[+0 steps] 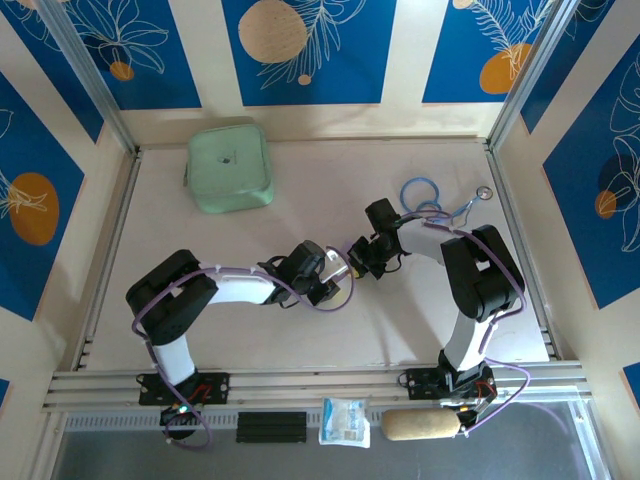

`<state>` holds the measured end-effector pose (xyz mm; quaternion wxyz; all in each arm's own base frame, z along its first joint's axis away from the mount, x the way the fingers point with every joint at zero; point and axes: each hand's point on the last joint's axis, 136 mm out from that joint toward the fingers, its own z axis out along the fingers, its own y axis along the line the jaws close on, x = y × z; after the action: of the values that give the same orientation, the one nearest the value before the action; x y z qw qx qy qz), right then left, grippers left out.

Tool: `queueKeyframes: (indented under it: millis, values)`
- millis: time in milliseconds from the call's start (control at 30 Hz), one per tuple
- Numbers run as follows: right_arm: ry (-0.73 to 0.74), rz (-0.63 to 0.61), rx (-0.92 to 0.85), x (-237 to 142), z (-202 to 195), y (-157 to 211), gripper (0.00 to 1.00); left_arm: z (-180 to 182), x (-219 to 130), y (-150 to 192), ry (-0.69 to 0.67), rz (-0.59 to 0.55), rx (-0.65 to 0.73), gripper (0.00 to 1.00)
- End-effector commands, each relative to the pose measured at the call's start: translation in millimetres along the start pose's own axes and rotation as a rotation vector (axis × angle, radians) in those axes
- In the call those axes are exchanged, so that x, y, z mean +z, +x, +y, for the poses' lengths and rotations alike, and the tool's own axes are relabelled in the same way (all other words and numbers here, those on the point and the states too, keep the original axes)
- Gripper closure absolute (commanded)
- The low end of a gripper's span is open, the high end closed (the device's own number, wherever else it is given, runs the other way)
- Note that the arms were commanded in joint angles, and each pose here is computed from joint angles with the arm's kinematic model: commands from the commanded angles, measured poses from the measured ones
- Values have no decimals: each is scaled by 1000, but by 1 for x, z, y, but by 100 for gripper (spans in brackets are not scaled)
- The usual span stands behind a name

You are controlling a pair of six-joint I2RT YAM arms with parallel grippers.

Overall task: Fold a paper plane with a square sheet of paper (pick it up from the middle)
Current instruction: Fold the wing for the fifth time at the center of the table.

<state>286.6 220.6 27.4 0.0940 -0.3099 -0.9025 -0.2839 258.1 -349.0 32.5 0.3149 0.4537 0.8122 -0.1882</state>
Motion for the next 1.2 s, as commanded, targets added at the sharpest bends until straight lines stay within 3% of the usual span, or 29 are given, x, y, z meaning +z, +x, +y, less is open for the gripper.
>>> queueKeyframes:
  millis: [0, 300, 367, 533, 633, 867, 1167]
  values:
    - [-38, 27, 15, -7, 13, 3, 92, 0, 4, 10, 15, 33, 14, 65]
    - [-37, 35, 20, -7, 14, 3, 89, 0, 4, 11, 13, 36, 19, 77]
    - [-30, 28, 20, -7, 13, 2, 84, 0, 4, 11, 13, 34, 15, 79]
    - [-18, -14, 6, -17, 9, -3, 60, -1, 5, 12, 21, 35, -1, 86]
    - [-31, -47, -10, -27, 9, -9, 53, -1, 5, 12, 34, 32, -19, 90]
    - [-107, -139, -78, -57, 12, -26, 48, 2, 0, 5, 69, 1, -108, 93]
    - [-226, -238, -210, -80, 14, -34, 47, 14, -2, 2, 126, -41, -341, 96]
